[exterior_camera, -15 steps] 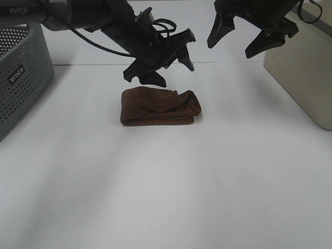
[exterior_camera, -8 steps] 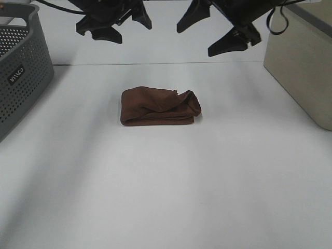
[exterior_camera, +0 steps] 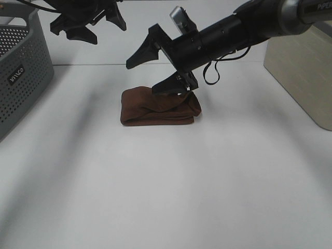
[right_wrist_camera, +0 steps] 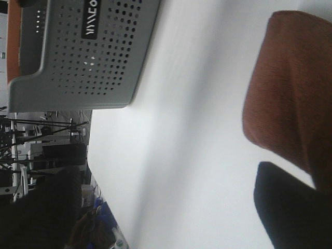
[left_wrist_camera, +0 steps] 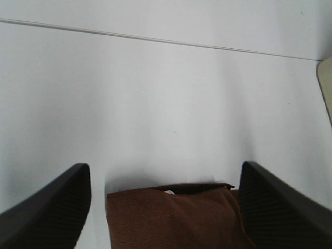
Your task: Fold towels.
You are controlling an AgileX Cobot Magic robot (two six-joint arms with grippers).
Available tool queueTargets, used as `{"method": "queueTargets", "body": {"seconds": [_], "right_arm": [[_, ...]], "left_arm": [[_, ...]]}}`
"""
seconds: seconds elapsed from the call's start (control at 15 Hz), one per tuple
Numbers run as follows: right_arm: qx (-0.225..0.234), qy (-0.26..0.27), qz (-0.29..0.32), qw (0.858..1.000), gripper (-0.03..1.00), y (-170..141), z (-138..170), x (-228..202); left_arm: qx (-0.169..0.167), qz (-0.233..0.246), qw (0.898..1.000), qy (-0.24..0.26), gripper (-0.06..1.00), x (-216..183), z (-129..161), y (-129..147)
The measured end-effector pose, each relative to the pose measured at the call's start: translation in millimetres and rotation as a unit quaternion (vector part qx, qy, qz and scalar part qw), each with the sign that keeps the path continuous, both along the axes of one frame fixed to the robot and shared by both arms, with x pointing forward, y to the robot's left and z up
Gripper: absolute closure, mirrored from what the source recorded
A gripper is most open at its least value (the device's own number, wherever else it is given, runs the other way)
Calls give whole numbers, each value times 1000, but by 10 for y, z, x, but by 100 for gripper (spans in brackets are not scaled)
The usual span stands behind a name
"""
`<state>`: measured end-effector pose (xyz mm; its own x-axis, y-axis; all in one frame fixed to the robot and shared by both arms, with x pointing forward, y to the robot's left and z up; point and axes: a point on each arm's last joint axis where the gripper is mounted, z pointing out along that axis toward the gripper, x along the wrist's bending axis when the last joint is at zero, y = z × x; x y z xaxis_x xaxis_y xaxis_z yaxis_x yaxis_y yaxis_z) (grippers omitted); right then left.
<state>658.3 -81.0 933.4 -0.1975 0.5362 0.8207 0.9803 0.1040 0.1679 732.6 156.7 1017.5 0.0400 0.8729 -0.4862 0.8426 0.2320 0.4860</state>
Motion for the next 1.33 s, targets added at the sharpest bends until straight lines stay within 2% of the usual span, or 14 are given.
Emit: {"method": "queueTargets", "body": {"seconds": [0.13, 0.33, 0.6, 0.73, 0.87, 1.07, 1.33], "right_arm": [[-21, 6, -14, 1000, 12, -35, -179, 46], [-61, 12, -25, 998, 13, -167, -248, 86], [-160, 38, -35, 986, 13, -426, -380, 101], [-183, 33, -31, 982, 13, -462, -362, 93], [-205, 14, -30, 978, 13, -503, -217, 84], [-256, -34, -46, 965, 13, -626, 282, 22], [-314, -58, -51, 946, 13, -807, 918, -222]], "left_arm": [[0, 0, 1000, 0, 20, 0, 0, 0], [0, -1, 1000, 2, 20, -3, -2, 0], [1, -3, 1000, 7, 20, -13, -3, -1], [3, -8, 1000, 13, 20, -34, 13, -1], [22, -24, 999, 7, 20, -80, 104, 19], [60, -48, 997, -4, 20, -233, 408, 85], [127, -78, 988, 35, 20, -528, 720, 216]]}}
